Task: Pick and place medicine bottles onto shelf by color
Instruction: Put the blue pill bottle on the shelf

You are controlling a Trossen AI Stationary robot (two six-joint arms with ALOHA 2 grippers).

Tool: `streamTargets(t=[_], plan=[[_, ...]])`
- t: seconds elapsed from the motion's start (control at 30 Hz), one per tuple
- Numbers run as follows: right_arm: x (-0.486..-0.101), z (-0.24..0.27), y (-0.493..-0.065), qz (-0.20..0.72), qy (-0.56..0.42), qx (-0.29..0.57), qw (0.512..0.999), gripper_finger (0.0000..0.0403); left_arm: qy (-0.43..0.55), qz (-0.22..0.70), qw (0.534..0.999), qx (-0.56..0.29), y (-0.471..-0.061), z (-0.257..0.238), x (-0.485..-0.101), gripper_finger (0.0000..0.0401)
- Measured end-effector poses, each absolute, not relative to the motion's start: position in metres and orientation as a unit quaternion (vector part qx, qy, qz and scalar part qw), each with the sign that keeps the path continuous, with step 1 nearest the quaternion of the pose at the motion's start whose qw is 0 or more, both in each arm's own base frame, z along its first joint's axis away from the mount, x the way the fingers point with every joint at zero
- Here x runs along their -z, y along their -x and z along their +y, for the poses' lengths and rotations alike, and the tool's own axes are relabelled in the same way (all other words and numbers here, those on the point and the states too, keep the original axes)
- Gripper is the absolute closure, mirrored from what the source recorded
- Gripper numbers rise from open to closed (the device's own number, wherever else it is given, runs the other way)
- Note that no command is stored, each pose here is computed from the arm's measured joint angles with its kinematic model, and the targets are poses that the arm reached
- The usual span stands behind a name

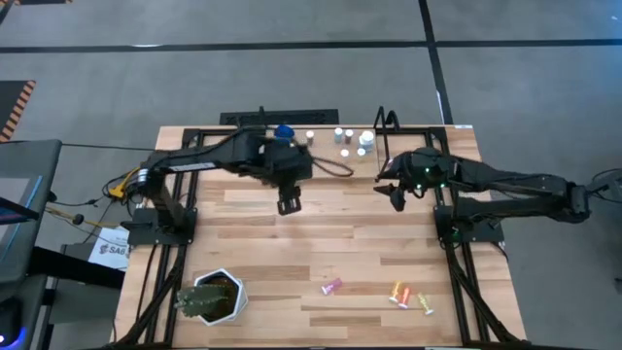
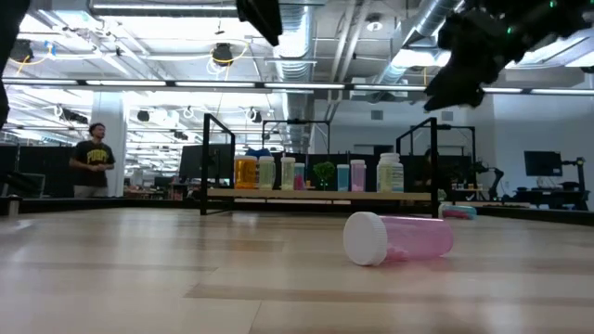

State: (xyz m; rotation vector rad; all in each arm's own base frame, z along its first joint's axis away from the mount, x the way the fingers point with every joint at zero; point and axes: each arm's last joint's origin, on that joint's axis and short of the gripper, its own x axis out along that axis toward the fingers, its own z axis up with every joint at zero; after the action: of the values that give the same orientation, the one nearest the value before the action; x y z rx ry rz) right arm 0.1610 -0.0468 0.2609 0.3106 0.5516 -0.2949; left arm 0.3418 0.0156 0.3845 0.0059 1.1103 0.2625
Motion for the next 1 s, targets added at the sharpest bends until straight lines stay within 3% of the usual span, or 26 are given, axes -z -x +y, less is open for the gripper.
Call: streamTargets(t=[0.2,0.4,0.73,1.0], plan=[[-0.294,-0.052,-0.141,0.326,-0.161,0.254,0.896,0.0159,0.017,0.502,0.851,-0.151,-0.317,0.002,-0.358,0.0218],[-0.293,-0.06,-0.13,0.321,-0.182,0.381,0.848,0.0159,0.066,0.45,0.875,-0.166,-0.299,0.0,-0.319,0.0218],[-0.28,-0.074,-0.131,0.377,-0.182,0.425,0.803,0.0159,0.136,0.369,0.901,-0.184,-0.285,-0.005,-0.272,0.0218],[-0.256,-0.109,-0.133,0.444,-0.236,0.486,0.715,0.0159,0.131,0.346,0.914,-0.165,-0.289,-0.018,-0.271,0.0218]])
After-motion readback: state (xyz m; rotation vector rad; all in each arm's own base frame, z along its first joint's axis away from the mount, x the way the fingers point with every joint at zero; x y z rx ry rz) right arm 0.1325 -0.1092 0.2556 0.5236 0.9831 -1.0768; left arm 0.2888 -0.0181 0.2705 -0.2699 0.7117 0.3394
